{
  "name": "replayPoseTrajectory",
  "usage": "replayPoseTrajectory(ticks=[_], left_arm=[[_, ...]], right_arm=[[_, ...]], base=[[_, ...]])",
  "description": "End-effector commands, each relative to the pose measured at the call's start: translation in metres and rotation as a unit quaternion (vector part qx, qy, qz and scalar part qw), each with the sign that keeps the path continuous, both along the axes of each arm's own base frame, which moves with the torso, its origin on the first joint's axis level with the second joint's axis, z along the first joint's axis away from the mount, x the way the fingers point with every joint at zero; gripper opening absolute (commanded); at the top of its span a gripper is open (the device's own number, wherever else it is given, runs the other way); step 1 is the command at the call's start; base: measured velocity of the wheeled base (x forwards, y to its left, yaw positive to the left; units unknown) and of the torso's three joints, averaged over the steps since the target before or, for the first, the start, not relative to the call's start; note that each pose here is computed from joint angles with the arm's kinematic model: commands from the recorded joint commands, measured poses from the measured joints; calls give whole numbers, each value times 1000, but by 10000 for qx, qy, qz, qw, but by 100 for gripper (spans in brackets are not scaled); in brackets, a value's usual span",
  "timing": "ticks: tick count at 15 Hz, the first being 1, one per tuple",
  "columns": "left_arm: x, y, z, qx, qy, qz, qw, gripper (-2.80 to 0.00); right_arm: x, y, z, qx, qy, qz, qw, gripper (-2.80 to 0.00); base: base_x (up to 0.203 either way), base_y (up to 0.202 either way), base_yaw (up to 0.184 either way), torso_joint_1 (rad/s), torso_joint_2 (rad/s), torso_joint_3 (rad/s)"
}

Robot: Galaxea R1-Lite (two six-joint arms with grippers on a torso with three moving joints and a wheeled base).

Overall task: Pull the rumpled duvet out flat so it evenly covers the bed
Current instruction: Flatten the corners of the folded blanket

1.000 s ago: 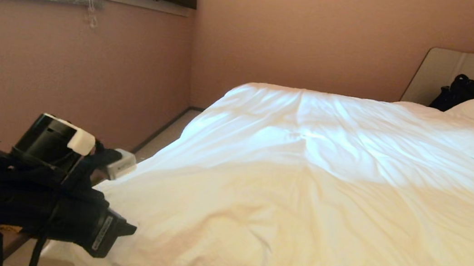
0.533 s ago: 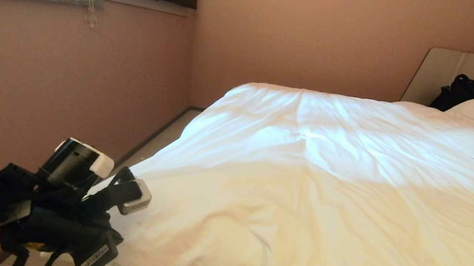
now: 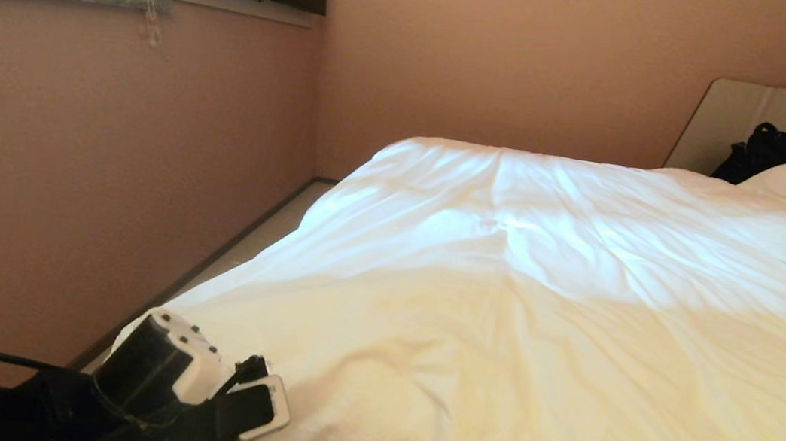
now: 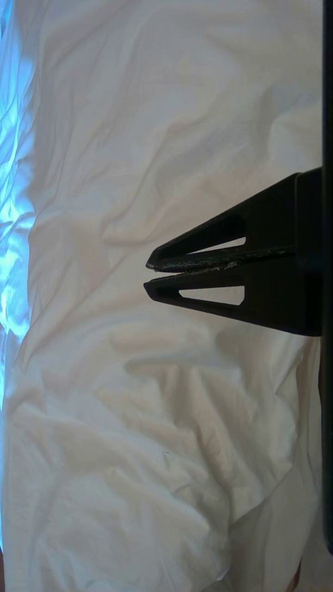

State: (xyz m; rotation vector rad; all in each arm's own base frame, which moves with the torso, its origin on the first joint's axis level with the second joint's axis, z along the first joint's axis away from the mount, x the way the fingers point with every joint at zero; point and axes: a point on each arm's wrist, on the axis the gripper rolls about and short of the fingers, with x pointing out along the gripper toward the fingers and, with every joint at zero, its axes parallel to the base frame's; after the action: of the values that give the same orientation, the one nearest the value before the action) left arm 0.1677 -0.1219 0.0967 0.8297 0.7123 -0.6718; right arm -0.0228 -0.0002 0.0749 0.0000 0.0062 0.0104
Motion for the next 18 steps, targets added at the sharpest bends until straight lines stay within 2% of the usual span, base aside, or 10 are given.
replayPoseTrajectory(ticks=[1, 3, 4, 7, 10, 13, 15, 18], left_arm=[[-11, 0, -2, 51, 20, -186, 9998, -280], [-11, -1, -9, 156, 134, -219, 9995, -280], [-9, -2, -12, 197, 175, -220, 9994, 0], [-4, -7, -18, 215, 133, -271, 9993, 0], [-4, -11, -29, 475, 139, -307, 9983, 0], [1, -26, -48, 577, -314, -319, 9973, 0], [6, -34, -62, 551, -647, -258, 9961, 0], [11, -39, -84, 579, -1063, -139, 9925, 0]], right_arm=[[0, 0, 0, 0, 7, 2, 10000, -280], [0, 0, 0, 0, 7, 2, 10000, -280], [0, 0, 0, 0, 0, 2, 10000, -280], [0, 0, 0, 0, 7, 2, 10000, -280], [0, 0, 0, 0, 7, 2, 10000, -280], [0, 0, 0, 0, 7, 2, 10000, -280], [0, 0, 0, 0, 7, 2, 10000, -280], [0, 0, 0, 0, 7, -5, 10000, -280]], base=[[0, 0, 0, 0, 0, 0], [0, 0, 0, 0, 0, 0], [0, 0, 0, 0, 0, 0], [0, 0, 0, 0, 0, 0], [0, 0, 0, 0, 0, 0], [0, 0, 0, 0, 0, 0], [0, 0, 0, 0, 0, 0], [0, 0, 0, 0, 0, 0]])
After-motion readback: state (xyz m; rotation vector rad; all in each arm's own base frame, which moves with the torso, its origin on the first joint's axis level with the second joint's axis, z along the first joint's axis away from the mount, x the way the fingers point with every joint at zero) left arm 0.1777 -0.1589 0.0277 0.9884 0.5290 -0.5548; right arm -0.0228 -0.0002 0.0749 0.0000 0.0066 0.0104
